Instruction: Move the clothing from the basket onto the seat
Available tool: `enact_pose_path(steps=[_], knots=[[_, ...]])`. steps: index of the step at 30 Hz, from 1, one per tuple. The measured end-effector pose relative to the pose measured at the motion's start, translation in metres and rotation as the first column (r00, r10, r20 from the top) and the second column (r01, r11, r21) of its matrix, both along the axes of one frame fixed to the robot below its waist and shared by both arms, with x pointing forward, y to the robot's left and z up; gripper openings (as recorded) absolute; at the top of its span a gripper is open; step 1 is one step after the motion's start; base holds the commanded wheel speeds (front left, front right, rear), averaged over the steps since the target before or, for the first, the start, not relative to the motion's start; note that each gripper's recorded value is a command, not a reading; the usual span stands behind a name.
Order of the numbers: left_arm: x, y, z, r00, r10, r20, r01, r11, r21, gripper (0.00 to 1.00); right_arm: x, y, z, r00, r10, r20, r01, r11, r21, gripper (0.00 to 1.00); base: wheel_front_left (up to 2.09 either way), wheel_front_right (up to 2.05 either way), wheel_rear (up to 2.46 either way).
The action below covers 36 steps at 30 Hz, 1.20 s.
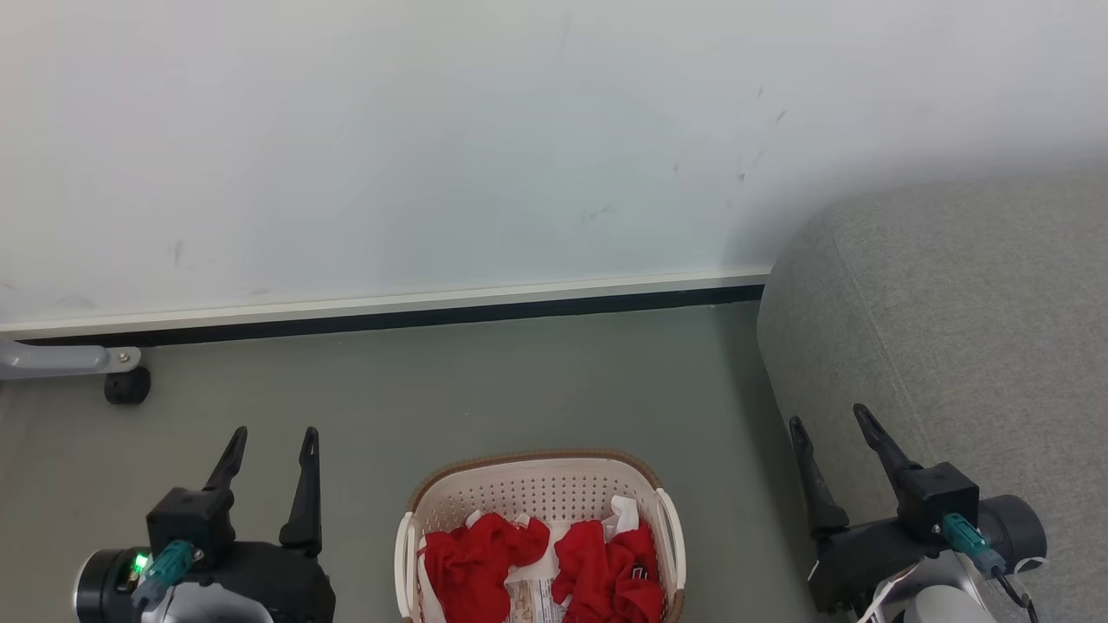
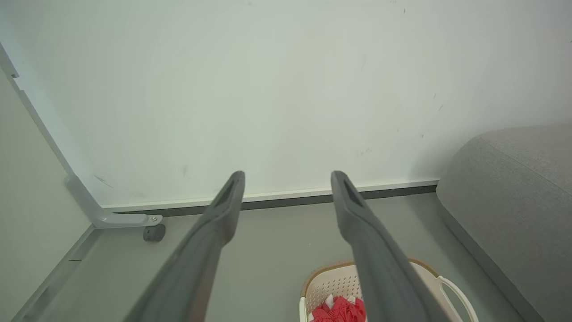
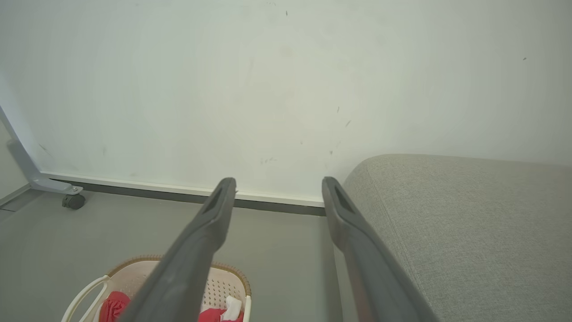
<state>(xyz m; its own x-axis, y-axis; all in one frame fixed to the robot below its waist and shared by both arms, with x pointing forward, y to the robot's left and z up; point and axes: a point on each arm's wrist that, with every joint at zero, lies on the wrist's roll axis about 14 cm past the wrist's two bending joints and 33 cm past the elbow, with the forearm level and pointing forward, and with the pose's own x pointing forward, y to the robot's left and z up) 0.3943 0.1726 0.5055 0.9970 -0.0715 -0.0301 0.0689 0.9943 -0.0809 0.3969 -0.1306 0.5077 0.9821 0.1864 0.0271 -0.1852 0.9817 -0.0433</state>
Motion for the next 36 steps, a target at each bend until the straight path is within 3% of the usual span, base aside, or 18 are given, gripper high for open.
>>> enact_pose_path(steps=[25,36], knots=[[0.011,-0.005,-0.008,1.0,-0.006,-0.021,0.005,0.999,-0.039,1.0,0.016,-0.002,-0.002,1.0,-0.018,0.002,0.018,0.999,0.046,1.0,0.0,0.0,0.0],[0.044,-0.025,-0.017,0.997,-0.067,-0.026,0.065,0.996,-0.067,1.0,0.046,0.001,-0.002,0.999,-0.029,0.017,0.028,0.996,0.089,1.0,0.0,0.0,0.0]])
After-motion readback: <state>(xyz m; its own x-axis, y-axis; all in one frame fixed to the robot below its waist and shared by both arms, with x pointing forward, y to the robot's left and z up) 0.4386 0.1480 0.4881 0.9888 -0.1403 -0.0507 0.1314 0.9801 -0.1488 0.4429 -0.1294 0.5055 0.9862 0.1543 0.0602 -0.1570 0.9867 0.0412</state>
